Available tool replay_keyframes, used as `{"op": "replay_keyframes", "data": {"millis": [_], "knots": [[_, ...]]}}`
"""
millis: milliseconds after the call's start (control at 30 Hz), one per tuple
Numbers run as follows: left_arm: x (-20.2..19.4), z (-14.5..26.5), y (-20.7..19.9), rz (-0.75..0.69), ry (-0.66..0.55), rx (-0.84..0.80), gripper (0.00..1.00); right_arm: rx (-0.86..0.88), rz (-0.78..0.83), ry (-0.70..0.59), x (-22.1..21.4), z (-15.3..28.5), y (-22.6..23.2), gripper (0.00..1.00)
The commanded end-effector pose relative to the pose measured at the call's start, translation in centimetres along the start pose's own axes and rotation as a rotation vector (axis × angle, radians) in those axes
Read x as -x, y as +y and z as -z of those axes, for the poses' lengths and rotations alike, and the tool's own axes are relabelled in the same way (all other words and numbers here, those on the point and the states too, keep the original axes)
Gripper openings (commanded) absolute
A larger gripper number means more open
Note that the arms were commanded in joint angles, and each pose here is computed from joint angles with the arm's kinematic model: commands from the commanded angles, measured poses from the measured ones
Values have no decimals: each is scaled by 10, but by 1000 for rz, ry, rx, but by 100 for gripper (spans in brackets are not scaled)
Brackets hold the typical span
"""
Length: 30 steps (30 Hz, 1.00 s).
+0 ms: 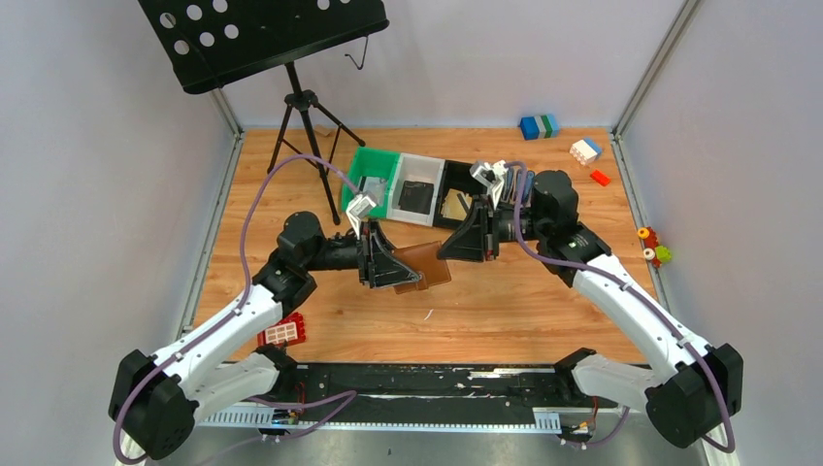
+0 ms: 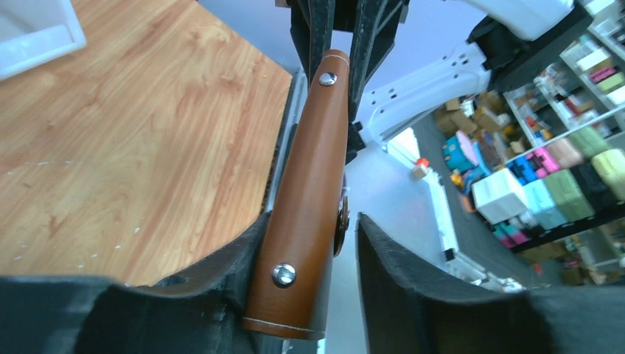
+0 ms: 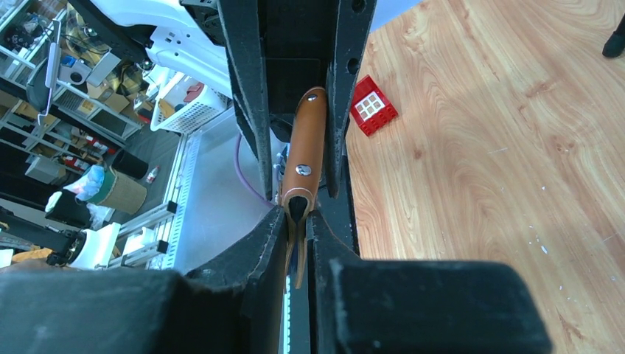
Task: Take the credit cards out of the card holder
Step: Pick up the card holder from the storage box.
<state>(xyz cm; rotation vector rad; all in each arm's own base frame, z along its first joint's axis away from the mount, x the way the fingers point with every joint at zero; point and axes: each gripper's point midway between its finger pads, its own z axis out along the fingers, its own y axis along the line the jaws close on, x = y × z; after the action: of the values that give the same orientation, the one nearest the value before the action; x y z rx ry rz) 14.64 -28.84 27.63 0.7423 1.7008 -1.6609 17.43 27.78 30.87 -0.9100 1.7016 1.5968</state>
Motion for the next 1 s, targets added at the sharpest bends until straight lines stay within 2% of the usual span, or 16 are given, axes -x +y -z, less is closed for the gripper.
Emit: {"op": "replay_keyframes", "data": {"millis": [0,33,167,367,467,533,567,600,667,700,767,800,867,967], "knots": [[9,3,-6,-69,-18,24,61,30,79,12,13,-5,9,14],[10,4,-4,-72,-20,36,66,31,82,22,12,-6,8,14],[13,4,-8,-82,-26,41,68,38,79,67,5,-8,6,14],[17,5,-9,-76,-38,50,58,57,89,80,-1,-8,7,14],[20,4,-11,-76,-47,42,50,64,97,86,-4,-10,8,14],[20,4,-10,-72,-47,41,49,65,98,90,-5,-10,8,15],[20,3,-10,-71,-48,39,46,66,101,90,-5,-10,8,15],[20,3,-10,-67,-46,35,39,62,101,90,-5,-11,6,17],[20,2,-8,-65,-43,39,14,24,95,80,-3,-12,0,35],[19,2,-5,-63,-45,54,7,-12,85,68,-1,-12,-6,50],[20,3,7,-61,-62,116,3,-115,24,36,3,-13,-22,76],[21,4,15,-60,-78,162,1,-178,-18,13,5,-13,-32,85],[25,10,30,-62,-126,252,0,-313,-107,-41,6,-10,-53,98],[34,23,49,-66,-232,383,0,-500,-209,-133,-2,-11,-75,100]]}}
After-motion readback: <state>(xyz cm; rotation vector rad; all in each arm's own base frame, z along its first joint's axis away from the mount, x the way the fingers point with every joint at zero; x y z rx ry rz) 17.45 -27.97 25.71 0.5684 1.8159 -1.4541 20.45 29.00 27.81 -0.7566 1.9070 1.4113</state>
